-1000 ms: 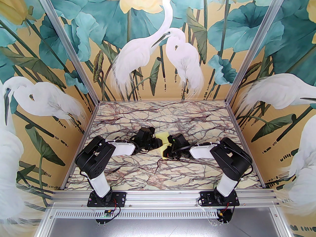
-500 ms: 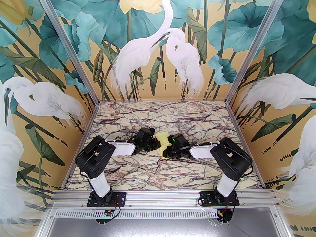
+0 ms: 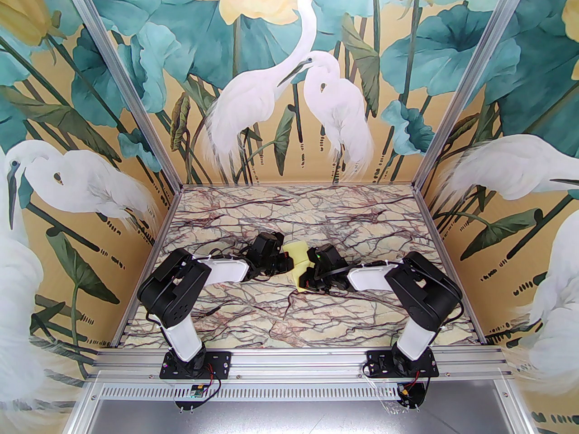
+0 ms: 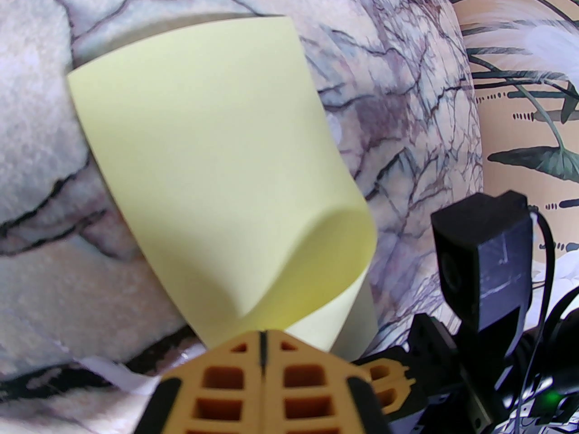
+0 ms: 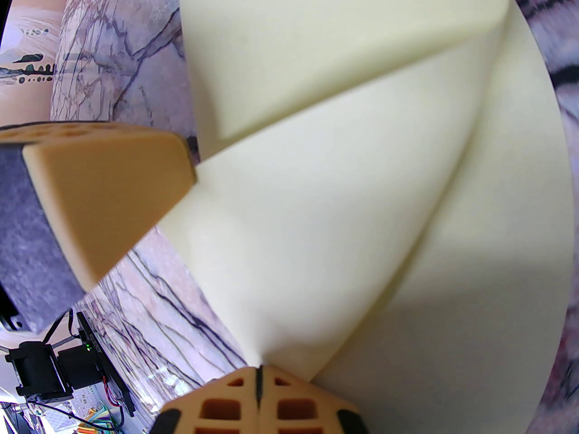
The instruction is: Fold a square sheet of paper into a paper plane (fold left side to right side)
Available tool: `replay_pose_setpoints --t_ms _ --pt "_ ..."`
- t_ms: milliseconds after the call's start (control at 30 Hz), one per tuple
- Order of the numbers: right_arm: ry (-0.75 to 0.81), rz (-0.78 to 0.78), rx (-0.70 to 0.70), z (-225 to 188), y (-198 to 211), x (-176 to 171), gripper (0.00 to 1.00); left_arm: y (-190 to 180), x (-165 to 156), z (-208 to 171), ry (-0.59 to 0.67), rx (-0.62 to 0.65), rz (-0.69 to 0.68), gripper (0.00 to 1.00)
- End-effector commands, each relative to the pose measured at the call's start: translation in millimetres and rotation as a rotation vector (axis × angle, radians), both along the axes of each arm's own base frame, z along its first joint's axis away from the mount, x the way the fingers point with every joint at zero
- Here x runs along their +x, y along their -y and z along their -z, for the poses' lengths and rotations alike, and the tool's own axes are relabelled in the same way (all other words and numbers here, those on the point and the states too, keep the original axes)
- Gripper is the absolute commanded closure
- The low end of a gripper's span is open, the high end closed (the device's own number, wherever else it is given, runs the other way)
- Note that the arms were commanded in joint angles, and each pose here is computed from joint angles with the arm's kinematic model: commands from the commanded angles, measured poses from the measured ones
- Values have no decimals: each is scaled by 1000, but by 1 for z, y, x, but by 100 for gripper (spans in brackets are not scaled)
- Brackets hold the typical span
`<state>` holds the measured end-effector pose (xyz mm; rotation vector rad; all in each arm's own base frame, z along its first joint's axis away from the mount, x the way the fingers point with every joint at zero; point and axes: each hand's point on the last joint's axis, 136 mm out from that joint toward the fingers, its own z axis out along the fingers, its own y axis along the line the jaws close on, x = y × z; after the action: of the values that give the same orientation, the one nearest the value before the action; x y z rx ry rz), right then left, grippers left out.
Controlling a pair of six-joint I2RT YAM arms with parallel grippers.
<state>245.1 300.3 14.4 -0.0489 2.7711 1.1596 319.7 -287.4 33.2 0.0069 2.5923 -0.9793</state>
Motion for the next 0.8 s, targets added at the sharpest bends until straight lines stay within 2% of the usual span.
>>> replay_pose_setpoints --t_ms 0,567,767 --pt "-44 4 -70 18 9 -8 100 -3 12 5 27 45 -18 100" --pt "-40 2 -65 16 8 -9 100 -7 14 21 16 105 -15 100" --pt "-5 -10 -57 -2 5 -4 98 -10 10 34 -13 126 -8 100"
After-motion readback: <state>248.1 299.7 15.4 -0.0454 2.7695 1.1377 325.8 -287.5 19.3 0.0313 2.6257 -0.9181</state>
